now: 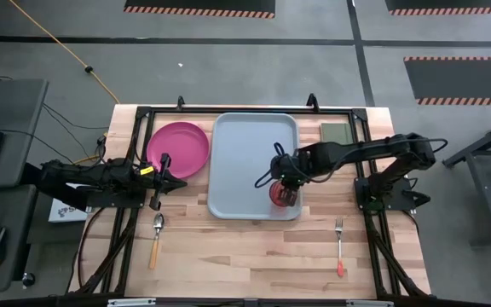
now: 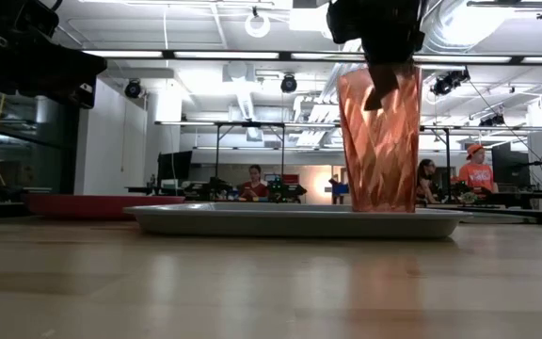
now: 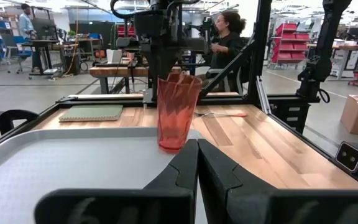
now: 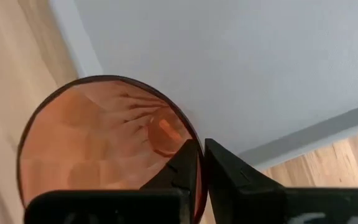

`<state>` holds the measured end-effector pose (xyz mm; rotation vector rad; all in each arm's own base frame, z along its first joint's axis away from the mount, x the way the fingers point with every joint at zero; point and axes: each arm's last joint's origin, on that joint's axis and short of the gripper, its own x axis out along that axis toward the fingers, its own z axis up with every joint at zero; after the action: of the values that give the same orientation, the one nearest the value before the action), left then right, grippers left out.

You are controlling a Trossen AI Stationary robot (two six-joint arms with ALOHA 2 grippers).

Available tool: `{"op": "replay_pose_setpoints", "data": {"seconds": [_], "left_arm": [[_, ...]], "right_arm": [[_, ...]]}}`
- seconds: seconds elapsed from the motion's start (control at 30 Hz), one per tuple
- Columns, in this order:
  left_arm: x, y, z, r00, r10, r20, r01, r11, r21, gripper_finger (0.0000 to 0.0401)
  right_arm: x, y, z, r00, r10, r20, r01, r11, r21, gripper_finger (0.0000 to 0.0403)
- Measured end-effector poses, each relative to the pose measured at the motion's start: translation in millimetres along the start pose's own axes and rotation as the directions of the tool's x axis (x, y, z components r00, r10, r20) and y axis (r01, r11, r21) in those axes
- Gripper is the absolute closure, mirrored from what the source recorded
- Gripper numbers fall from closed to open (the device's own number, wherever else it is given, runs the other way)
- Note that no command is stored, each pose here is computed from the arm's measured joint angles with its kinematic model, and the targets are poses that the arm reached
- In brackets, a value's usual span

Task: Pick and place plate/cup/fork/spoon on tray
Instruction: Put the orange glass on the bottom right of the gray serving tray

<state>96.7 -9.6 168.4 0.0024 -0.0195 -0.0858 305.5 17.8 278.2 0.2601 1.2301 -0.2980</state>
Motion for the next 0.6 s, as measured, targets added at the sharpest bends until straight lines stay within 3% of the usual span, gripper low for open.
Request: {"op": "replay_pose_setpoints", "data": {"seconds": [0.6], "left_arm": [[0.0, 0.0, 0.0, 1.0, 0.0, 0.0, 0.0, 1.0, 0.0, 0.04]], "right_arm": [[10.6, 2.6, 2.0, 0.999, 0.028, -0.043, -0.029, 0.999, -0.023, 0.0382]]}}
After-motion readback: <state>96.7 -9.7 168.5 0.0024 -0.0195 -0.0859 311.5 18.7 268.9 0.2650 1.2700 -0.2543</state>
